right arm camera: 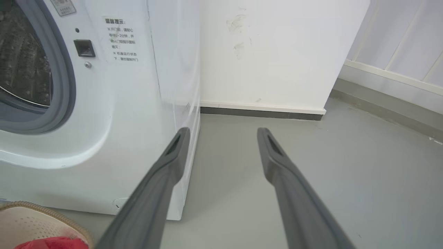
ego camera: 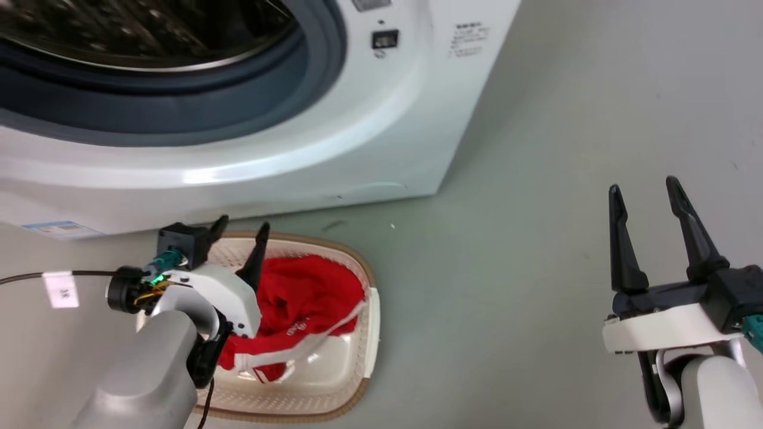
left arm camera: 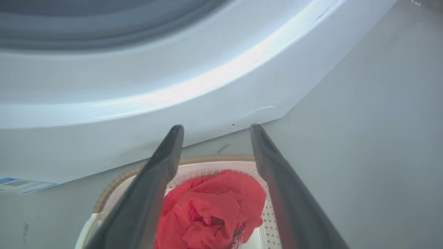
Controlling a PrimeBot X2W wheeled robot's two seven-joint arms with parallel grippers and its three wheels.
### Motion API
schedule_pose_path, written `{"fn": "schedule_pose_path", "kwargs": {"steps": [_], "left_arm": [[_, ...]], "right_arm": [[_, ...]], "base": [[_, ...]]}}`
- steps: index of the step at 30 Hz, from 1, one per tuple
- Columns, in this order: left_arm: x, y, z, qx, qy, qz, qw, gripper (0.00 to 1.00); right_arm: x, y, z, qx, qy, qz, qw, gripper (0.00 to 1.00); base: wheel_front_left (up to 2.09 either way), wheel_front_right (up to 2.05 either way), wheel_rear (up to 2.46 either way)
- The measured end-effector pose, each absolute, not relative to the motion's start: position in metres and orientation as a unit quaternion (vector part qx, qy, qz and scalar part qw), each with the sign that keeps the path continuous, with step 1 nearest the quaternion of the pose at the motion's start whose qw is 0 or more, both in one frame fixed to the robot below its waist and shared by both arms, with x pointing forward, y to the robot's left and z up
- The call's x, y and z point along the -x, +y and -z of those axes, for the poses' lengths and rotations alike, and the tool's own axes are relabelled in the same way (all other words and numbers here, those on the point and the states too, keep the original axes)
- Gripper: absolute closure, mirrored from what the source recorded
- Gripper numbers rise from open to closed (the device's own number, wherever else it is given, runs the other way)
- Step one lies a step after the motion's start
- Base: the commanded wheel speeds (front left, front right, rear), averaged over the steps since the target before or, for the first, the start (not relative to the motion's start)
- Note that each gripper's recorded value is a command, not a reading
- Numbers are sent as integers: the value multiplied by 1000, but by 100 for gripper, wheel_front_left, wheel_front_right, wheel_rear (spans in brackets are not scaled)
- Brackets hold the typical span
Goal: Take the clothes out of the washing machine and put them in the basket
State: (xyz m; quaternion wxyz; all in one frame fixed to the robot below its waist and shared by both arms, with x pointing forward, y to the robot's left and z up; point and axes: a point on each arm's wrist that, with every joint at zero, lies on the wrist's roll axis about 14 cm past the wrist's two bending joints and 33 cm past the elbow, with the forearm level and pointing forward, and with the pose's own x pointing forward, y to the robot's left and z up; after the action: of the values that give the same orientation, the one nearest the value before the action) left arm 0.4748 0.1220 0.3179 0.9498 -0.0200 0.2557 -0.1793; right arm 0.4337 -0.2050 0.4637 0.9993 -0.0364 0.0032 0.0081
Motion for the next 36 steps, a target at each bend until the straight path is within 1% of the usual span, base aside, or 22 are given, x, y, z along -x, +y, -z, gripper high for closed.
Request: {"fn": "schedule_pose_path", "kwargs": {"steps": [3,7,11,15,22,30,36], "left_arm": [[-483,138,-364,25,187,152,970,0],[-480,159,-421,23,103,117,987,0],[-467,177,-473,23,25,83,996,0],[-448,192,-509,23,-32,52,998,0],[-411,212,-535,10,-77,5,997,0],[-380,201,-535,2,-83,4,997,0],[-375,197,-536,-7,-87,4,996,0]], "right_arm": [[-431,-196,-475,33,-11,-19,999,0],[-426,-185,-491,31,-32,-33,998,0],[-418,-179,-505,28,-49,-41,998,0],[-409,-174,-514,28,-60,-48,997,0],[-395,-165,-528,26,-77,-60,995,0],[-373,-174,-531,20,-79,-47,996,0],[-368,-177,-530,13,-78,-42,996,0]], "base": [[0,0,0],[0,0,0],[0,0,0],[0,0,0],[0,0,0],[0,0,0],[0,0,0]]}}
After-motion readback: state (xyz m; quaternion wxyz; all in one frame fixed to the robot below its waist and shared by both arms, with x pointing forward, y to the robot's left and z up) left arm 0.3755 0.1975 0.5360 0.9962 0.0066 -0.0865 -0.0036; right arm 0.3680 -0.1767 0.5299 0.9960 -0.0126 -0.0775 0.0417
